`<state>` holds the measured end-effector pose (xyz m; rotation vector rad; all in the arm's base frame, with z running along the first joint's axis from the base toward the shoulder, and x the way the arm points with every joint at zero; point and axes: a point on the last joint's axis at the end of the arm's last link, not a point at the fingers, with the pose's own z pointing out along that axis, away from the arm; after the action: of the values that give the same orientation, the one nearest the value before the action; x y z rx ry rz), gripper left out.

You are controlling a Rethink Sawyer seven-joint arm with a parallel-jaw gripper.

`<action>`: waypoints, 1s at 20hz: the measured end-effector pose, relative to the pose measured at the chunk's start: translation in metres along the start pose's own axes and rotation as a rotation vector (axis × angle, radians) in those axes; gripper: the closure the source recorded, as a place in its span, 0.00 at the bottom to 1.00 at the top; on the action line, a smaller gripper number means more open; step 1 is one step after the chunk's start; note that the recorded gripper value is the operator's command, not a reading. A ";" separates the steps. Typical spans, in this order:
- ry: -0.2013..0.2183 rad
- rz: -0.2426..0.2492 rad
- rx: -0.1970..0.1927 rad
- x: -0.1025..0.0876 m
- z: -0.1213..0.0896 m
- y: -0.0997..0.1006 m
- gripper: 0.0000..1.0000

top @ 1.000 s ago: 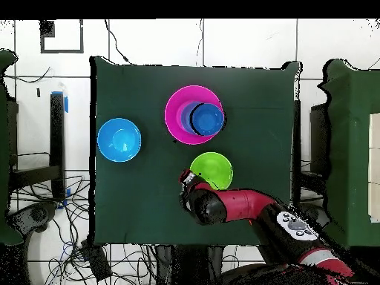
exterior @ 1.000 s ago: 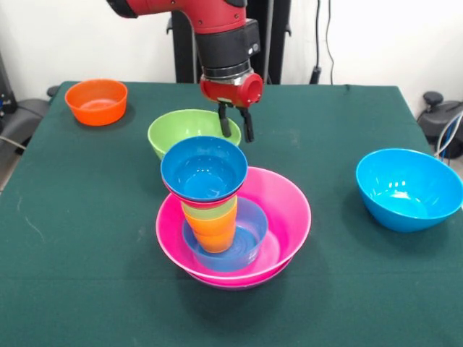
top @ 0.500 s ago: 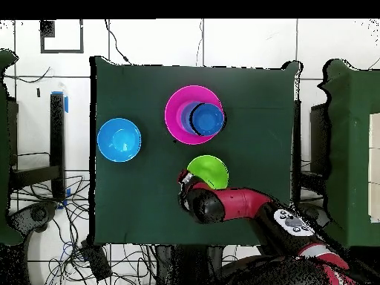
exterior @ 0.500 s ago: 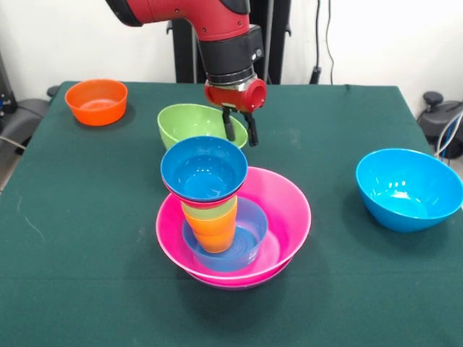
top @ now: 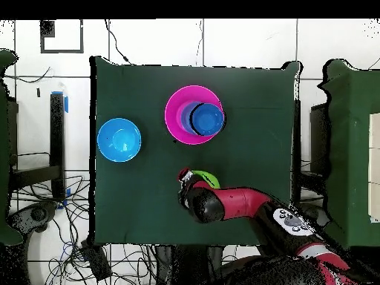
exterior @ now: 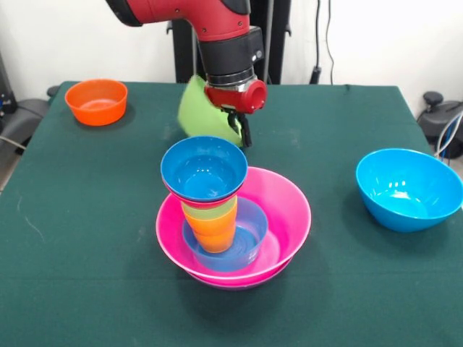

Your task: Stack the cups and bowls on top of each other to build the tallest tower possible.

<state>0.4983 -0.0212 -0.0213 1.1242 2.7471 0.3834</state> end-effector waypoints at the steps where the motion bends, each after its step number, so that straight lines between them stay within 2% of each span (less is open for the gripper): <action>1: -0.003 0.001 -0.001 -0.002 -0.001 0.000 1.00; 7: -0.026 0.025 -0.008 -0.017 -0.008 -0.006 1.00; 14: -0.049 0.029 -0.010 -0.028 -0.016 -0.008 1.00; 17: -0.072 0.026 -0.009 -0.037 -0.027 -0.007 1.00; 20: -0.098 0.028 -0.002 -0.052 -0.051 -0.005 1.00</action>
<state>0.5195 -0.0704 0.0281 1.1506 2.6484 0.3257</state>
